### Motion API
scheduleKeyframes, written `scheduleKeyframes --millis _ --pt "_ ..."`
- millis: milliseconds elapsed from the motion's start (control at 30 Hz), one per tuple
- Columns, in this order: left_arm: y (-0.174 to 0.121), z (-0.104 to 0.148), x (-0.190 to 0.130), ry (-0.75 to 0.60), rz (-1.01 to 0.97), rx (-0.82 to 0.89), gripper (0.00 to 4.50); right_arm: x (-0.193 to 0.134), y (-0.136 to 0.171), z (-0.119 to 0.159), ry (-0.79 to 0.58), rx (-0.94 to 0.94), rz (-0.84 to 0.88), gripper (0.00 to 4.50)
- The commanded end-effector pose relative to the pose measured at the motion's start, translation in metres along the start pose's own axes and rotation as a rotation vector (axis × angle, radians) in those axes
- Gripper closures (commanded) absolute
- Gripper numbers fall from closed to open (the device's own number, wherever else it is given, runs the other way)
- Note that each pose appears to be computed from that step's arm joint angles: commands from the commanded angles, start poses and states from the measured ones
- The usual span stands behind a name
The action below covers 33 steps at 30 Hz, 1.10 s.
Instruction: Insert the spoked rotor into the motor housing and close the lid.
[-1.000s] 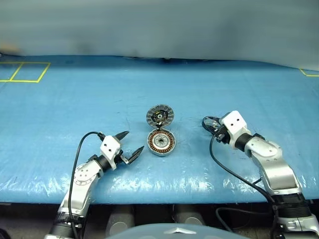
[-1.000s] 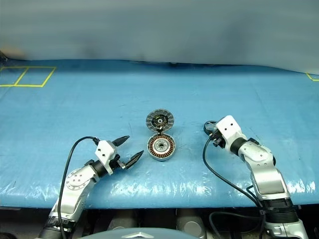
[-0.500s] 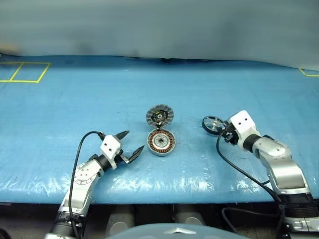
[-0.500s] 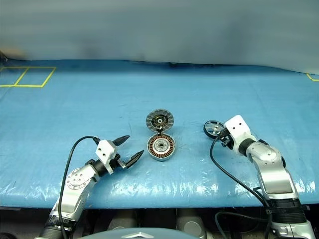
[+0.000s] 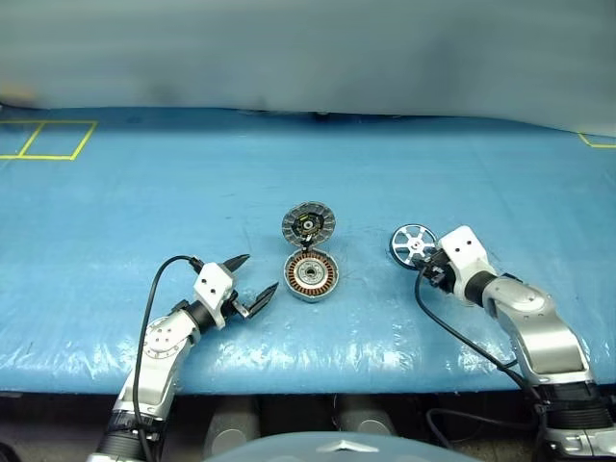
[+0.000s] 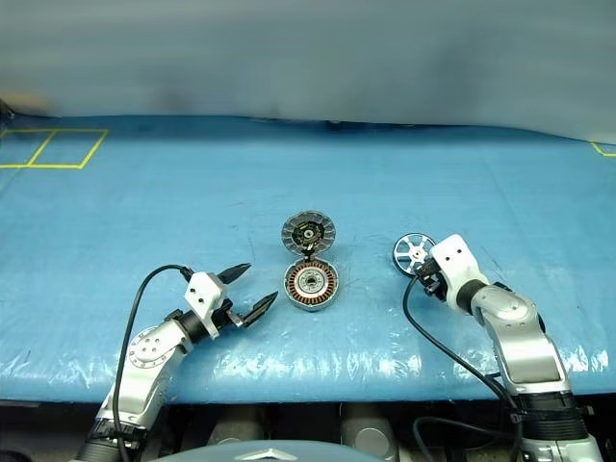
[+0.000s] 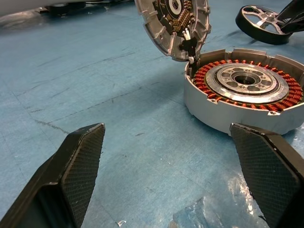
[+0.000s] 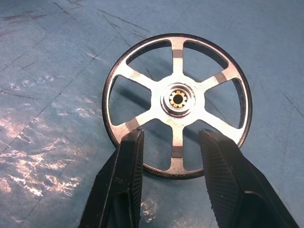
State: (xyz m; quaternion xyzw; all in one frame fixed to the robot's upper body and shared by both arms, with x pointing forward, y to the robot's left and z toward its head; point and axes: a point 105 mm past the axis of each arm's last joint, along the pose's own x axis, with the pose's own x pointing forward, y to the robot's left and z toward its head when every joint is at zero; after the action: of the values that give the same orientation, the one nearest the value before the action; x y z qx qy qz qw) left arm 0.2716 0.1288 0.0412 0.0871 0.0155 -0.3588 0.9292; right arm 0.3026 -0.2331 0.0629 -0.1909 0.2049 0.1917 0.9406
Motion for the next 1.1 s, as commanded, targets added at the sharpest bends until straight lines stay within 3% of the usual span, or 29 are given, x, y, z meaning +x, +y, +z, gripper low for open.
scheduleKeyframes --millis 33,167,367,600,833,1100 --pt "0.000 0.006 0.001 -0.025 0.001 0.021 0.00 0.004 0.006 -0.007 0.016 0.048 0.026 3.22" --pt "0.000 0.006 0.001 -0.028 0.004 0.021 0.00 0.009 0.007 -0.007 -0.007 0.094 0.017 4.48" --pt "-0.001 0.007 -0.001 -0.035 0.006 0.021 0.00 0.009 0.006 0.007 -0.088 0.150 0.013 4.48" --pt "-0.004 0.010 0.000 -0.055 -0.009 0.026 0.00 -0.003 0.037 0.052 -0.347 0.219 0.248 4.48" --pt "-0.007 0.013 0.000 -0.087 -0.026 0.032 0.00 -0.015 0.077 0.063 -0.389 0.212 0.507 4.48" --pt "-0.014 0.011 -0.001 -0.082 -0.088 -0.040 0.00 -0.013 0.102 0.075 -0.412 0.175 0.624 4.48"
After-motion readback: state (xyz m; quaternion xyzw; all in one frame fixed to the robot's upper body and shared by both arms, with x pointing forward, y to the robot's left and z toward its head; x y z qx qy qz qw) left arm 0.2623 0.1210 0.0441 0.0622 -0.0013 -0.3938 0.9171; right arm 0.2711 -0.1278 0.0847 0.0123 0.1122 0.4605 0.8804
